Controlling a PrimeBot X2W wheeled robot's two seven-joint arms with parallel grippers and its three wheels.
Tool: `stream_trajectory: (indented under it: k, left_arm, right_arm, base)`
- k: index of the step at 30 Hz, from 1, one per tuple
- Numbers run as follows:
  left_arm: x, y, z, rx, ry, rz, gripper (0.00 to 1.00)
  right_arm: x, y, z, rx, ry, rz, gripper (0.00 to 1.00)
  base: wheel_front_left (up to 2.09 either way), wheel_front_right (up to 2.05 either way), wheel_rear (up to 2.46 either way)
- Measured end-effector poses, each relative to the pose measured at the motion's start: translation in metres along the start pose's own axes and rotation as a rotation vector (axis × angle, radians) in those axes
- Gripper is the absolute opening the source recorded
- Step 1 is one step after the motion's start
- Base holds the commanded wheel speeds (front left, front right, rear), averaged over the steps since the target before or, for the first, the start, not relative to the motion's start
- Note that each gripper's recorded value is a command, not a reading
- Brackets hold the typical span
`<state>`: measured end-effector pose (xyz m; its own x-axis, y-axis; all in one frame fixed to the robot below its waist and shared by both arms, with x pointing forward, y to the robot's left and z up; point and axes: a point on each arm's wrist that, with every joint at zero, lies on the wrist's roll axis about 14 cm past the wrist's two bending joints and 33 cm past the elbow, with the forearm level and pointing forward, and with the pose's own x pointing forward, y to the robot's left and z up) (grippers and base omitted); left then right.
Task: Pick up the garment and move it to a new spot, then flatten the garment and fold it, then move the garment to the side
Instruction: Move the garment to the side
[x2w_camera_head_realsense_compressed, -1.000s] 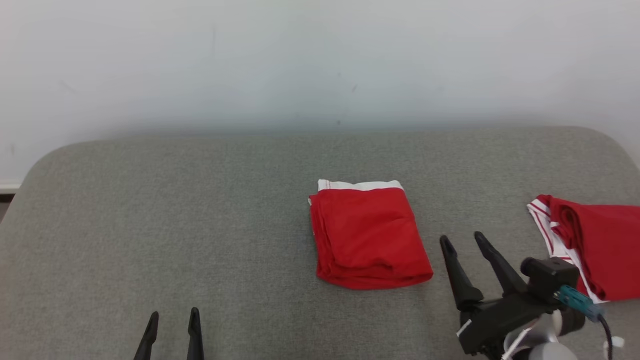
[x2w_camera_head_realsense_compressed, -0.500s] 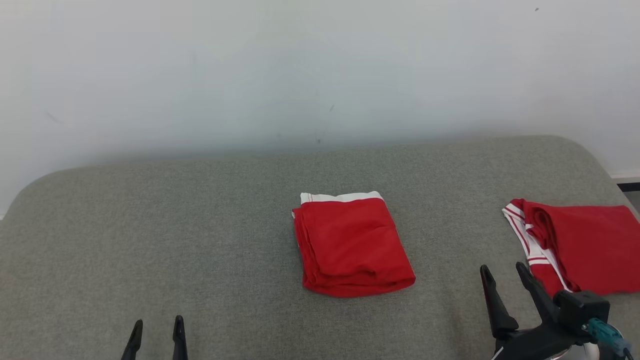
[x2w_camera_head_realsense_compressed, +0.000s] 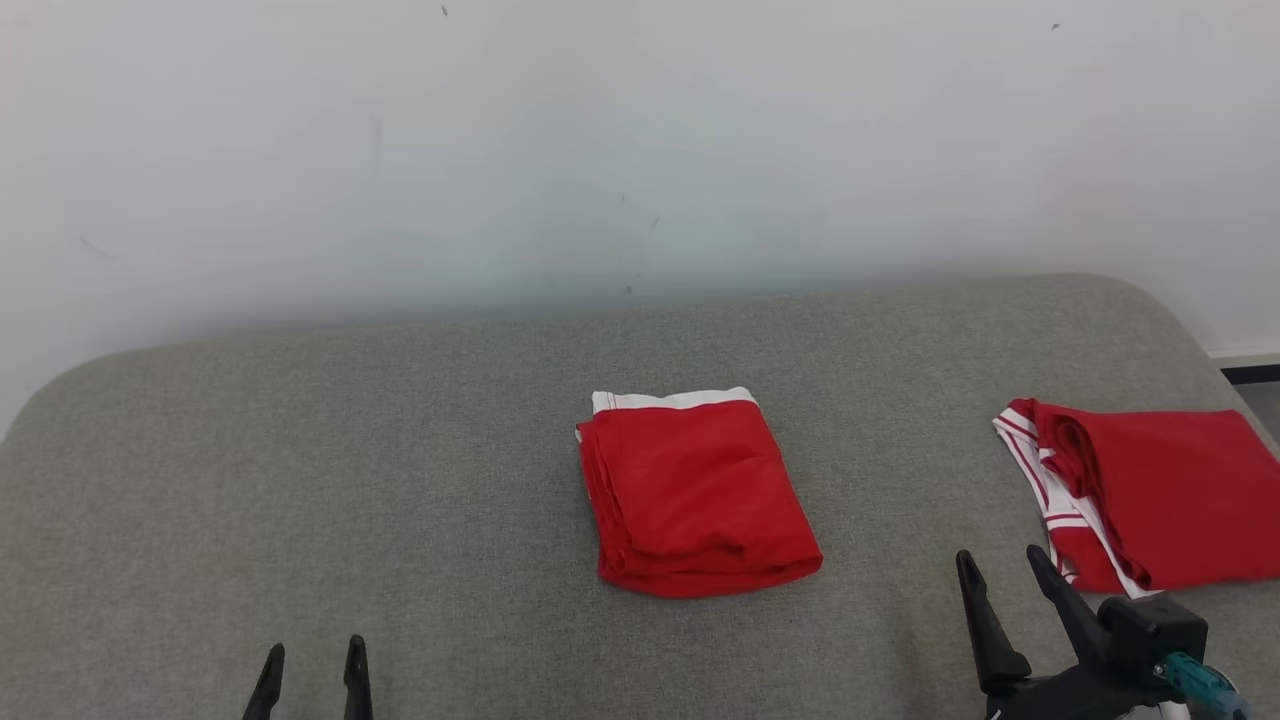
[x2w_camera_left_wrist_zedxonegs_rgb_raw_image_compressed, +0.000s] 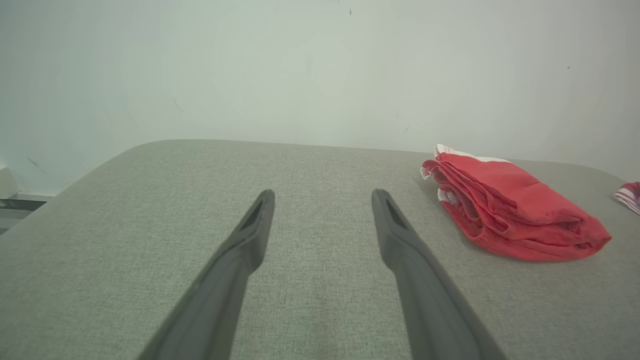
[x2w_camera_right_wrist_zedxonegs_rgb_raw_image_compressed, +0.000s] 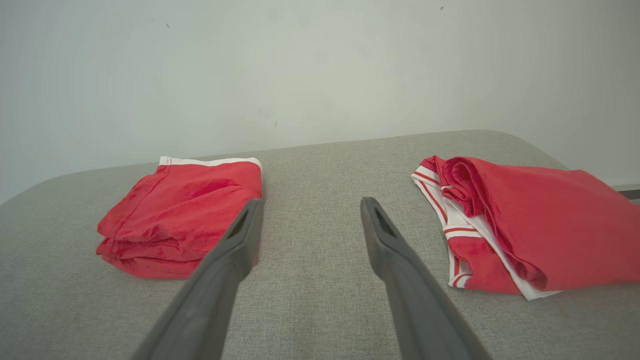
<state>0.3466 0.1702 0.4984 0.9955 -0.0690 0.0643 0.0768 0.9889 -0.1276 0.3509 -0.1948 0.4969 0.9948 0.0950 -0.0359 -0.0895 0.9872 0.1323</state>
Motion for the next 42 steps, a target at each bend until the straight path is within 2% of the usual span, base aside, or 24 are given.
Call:
stream_trajectory:
  k: [26,36,42]
  left_arm:
    - [-0.003,0.003,-0.014,-0.015,0.044,0.015,1.0]
    - [0.0,0.001,-0.016,-0.022,0.05,0.016,1.0]
    - [0.013,-0.002,-0.014,-0.027,0.038,0.007,1.0]
  right_arm:
    - [0.013,0.005,-0.004,0.016,0.045,0.01,1.0]
    - [0.069,0.033,0.01,-0.015,0.253,0.133,1.0]
    - [0.103,0.033,-0.01,-0.035,0.508,0.141,1.0]
  base:
    - [0.0,0.0,0.0]
    - [0.0,0.0,0.0]
    - [0.0,0.0,0.0]
